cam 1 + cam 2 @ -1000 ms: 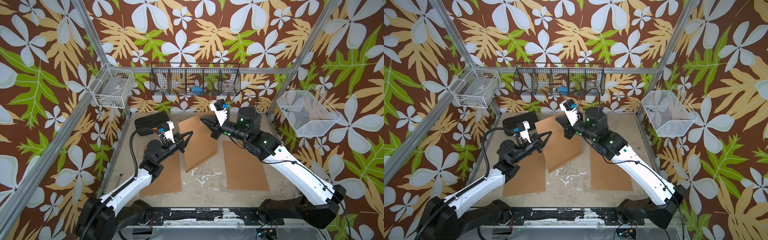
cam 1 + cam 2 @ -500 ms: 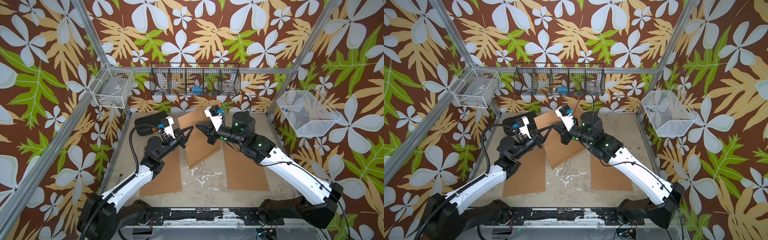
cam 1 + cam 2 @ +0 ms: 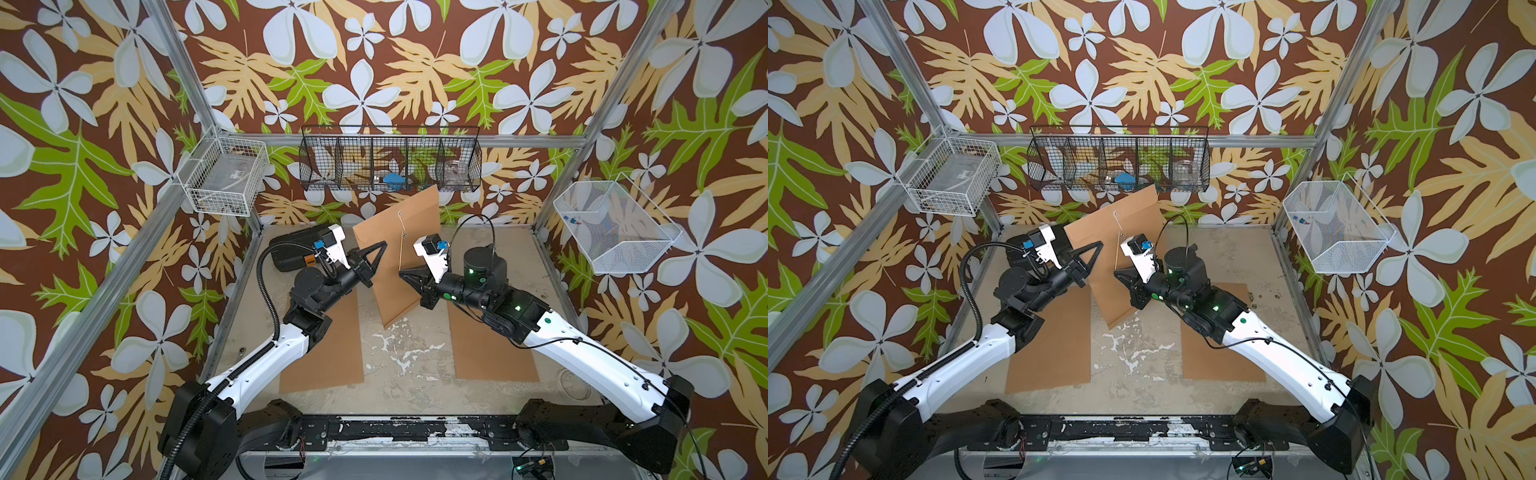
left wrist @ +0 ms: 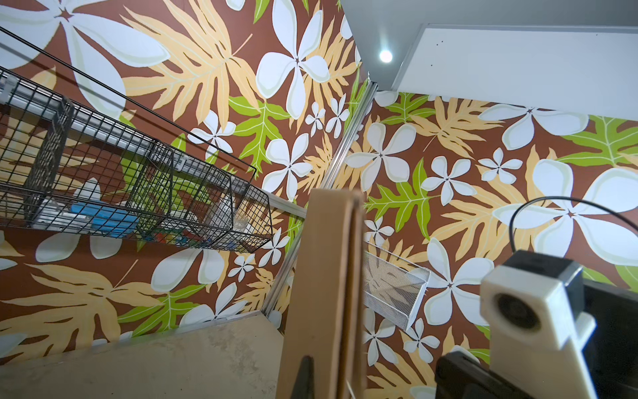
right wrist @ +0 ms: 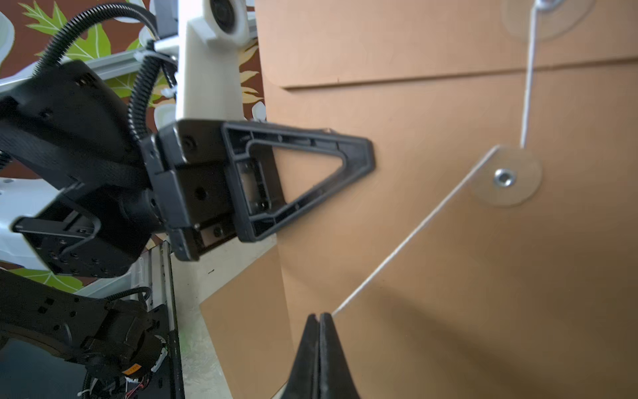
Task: Open the file bag
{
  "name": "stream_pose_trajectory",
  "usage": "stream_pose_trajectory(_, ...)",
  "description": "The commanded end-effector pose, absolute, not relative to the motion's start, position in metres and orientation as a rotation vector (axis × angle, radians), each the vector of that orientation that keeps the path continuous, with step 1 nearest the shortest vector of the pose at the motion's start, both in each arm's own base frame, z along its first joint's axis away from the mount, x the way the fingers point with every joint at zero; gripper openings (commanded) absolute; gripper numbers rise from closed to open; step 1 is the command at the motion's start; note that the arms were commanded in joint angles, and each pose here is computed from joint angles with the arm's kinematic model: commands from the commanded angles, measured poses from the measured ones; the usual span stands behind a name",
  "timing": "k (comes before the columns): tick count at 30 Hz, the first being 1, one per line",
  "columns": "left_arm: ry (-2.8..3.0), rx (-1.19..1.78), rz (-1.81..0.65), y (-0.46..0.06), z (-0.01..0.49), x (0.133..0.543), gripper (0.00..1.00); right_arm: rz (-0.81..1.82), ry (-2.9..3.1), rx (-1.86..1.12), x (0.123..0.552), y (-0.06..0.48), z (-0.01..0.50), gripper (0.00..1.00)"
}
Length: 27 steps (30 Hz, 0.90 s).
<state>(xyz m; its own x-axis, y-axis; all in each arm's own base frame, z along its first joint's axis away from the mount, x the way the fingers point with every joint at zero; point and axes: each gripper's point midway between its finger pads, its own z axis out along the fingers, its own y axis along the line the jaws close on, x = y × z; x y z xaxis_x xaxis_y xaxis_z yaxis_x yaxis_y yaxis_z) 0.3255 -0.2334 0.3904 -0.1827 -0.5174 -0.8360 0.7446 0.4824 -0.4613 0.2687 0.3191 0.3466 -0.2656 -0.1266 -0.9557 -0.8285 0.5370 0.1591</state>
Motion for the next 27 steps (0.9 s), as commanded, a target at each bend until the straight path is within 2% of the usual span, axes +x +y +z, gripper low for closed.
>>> stream_pose_trajectory(1,1.259,0.222,-1.152,-0.229,0.411,0.321,0.0,0.856,1.704,-0.759,0.27,0.318,0.351,0.0)
stream_pose_trajectory(10,1.231,0.225,-1.134,-0.224,0.422,0.313,0.0,0.832,1.774,-0.727,0.272,0.312,0.322,0.0)
stream_pose_trajectory(27,1.246,0.259,-1.094,-0.221,0.418,0.305,0.0,0.658,1.824,-0.634,0.289,0.279,0.308,0.0)
